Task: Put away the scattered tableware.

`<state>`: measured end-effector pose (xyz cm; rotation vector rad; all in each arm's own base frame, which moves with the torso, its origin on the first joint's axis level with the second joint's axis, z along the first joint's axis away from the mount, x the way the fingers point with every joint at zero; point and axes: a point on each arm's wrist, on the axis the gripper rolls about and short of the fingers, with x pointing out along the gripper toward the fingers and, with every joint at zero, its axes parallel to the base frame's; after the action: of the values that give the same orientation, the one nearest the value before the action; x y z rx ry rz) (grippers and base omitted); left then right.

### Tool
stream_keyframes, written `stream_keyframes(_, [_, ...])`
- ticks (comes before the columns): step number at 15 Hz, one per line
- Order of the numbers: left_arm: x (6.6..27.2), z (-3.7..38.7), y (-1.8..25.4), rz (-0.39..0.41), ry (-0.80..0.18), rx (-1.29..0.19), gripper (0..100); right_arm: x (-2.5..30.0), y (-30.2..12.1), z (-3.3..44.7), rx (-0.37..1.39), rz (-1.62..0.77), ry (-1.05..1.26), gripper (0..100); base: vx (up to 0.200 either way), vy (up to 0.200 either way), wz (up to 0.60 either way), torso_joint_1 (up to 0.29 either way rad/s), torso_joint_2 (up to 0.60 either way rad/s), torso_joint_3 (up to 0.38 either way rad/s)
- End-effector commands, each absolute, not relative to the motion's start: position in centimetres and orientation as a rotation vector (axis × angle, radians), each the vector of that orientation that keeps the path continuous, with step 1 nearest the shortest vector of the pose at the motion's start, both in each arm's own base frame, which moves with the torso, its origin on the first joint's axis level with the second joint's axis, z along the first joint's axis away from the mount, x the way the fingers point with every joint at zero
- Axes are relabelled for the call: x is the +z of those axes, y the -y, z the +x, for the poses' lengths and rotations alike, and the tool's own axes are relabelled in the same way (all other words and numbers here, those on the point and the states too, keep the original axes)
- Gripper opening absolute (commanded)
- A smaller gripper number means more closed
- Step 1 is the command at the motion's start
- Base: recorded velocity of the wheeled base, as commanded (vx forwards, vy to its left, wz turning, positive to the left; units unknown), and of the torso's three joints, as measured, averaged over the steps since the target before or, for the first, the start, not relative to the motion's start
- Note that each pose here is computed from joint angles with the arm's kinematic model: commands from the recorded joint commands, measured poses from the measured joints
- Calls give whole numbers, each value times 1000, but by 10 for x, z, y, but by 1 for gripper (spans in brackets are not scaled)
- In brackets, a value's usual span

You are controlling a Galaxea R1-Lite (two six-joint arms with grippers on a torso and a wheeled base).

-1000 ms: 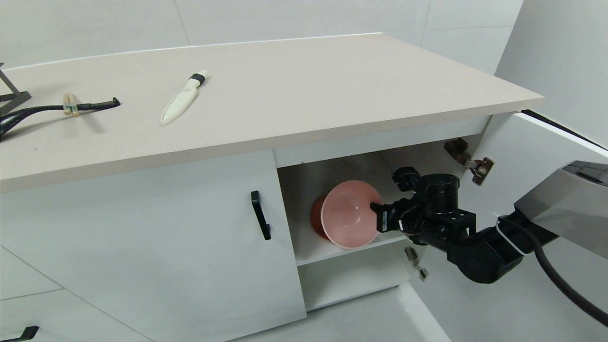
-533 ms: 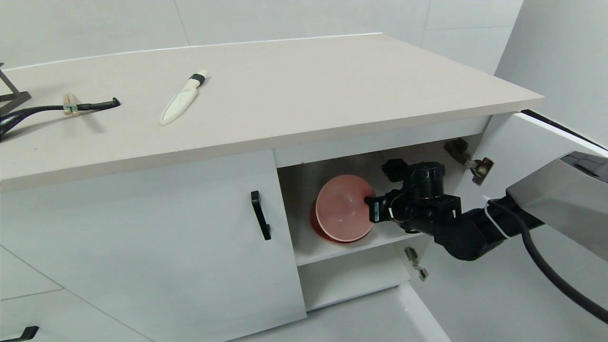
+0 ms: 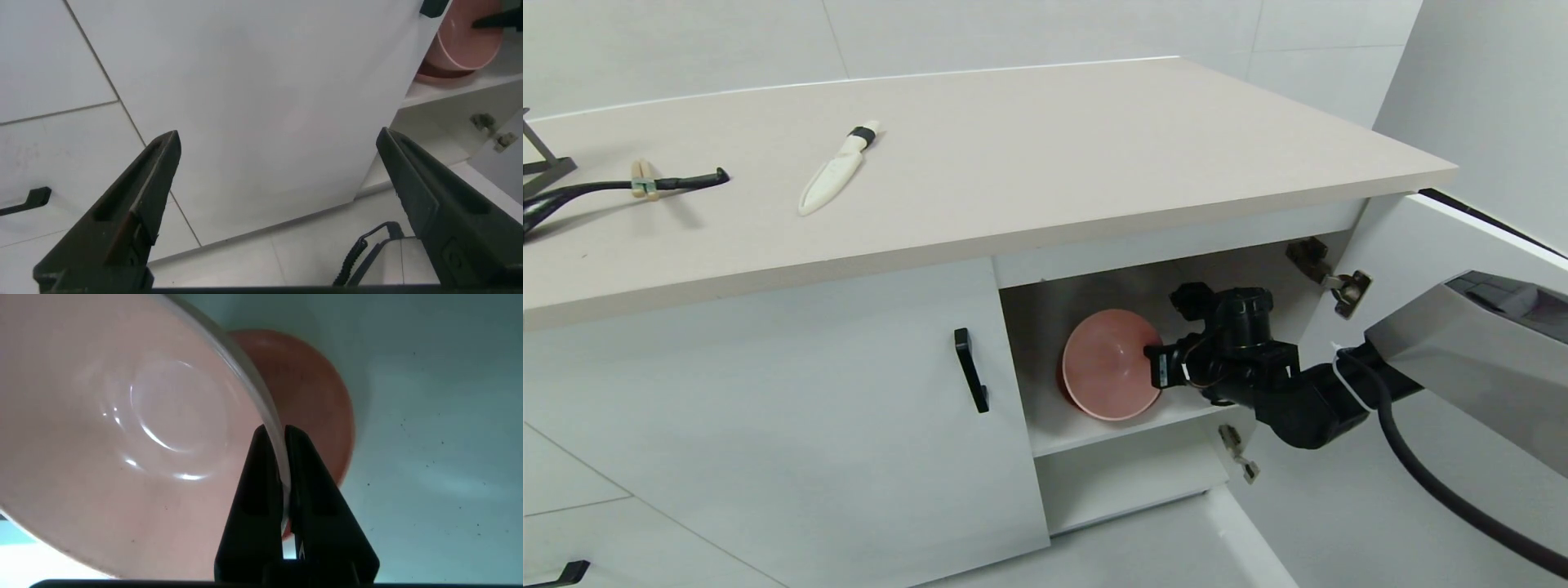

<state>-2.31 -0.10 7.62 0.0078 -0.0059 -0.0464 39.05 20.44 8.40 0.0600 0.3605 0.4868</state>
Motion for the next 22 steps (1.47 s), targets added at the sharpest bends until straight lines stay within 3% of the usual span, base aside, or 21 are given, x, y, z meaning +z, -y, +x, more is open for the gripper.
stream_keyframes(1, [76,-23,1,8,5,-43,100,82,-204,391,484,59,-364,0,0,0,0,0,0,0])
stream_keyframes(18, [76,-23,1,-8,1,-29,100,67,-196,397,435,34,-352,0,0,0,0,0,0,0])
stream_keyframes(19, [76,-23,1,-8,3,-29,100,67,-197,396,437,34,-352,100,0,0,0,0,0,0])
stream_keyframes(22, [76,-23,1,-8,3,-29,100,68,-202,393,456,8,-344,100,0,0,0,0,0,0])
